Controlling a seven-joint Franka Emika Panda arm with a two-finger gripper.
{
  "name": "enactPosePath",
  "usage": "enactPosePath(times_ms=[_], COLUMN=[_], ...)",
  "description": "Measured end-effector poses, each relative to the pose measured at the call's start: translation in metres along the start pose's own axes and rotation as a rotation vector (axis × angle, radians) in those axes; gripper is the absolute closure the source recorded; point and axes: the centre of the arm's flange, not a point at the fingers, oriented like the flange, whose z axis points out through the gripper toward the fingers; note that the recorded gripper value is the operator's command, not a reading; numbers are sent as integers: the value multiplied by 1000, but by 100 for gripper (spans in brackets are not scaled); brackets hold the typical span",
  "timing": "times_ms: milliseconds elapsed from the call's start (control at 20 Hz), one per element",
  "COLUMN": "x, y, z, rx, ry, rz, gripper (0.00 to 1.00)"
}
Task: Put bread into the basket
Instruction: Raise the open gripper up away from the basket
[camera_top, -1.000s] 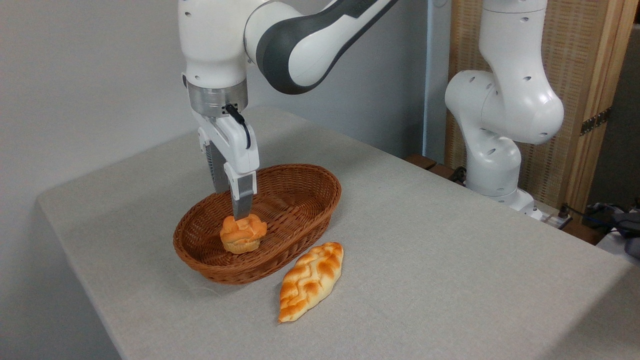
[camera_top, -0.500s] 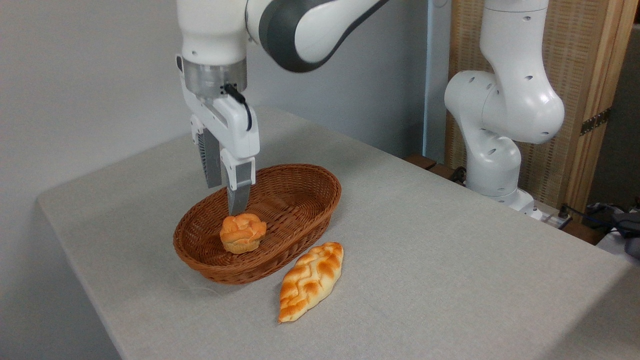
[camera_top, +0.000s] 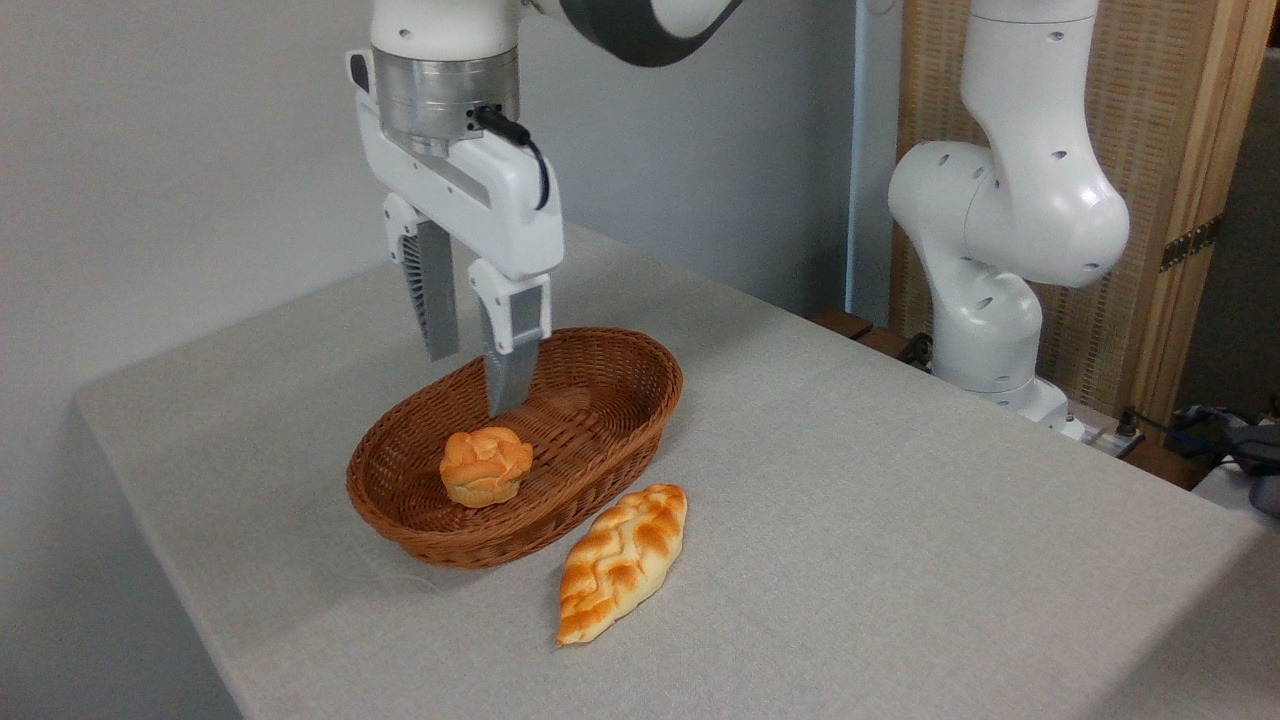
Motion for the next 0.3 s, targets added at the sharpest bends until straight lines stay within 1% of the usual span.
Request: enactPosePath(times_ms=[150,300], x=[-10,-13], y=[-8,-10], z=[-2,-1], rx=[2,6], ry=[-34,-51], rz=[-13,-13], gripper=[0,0])
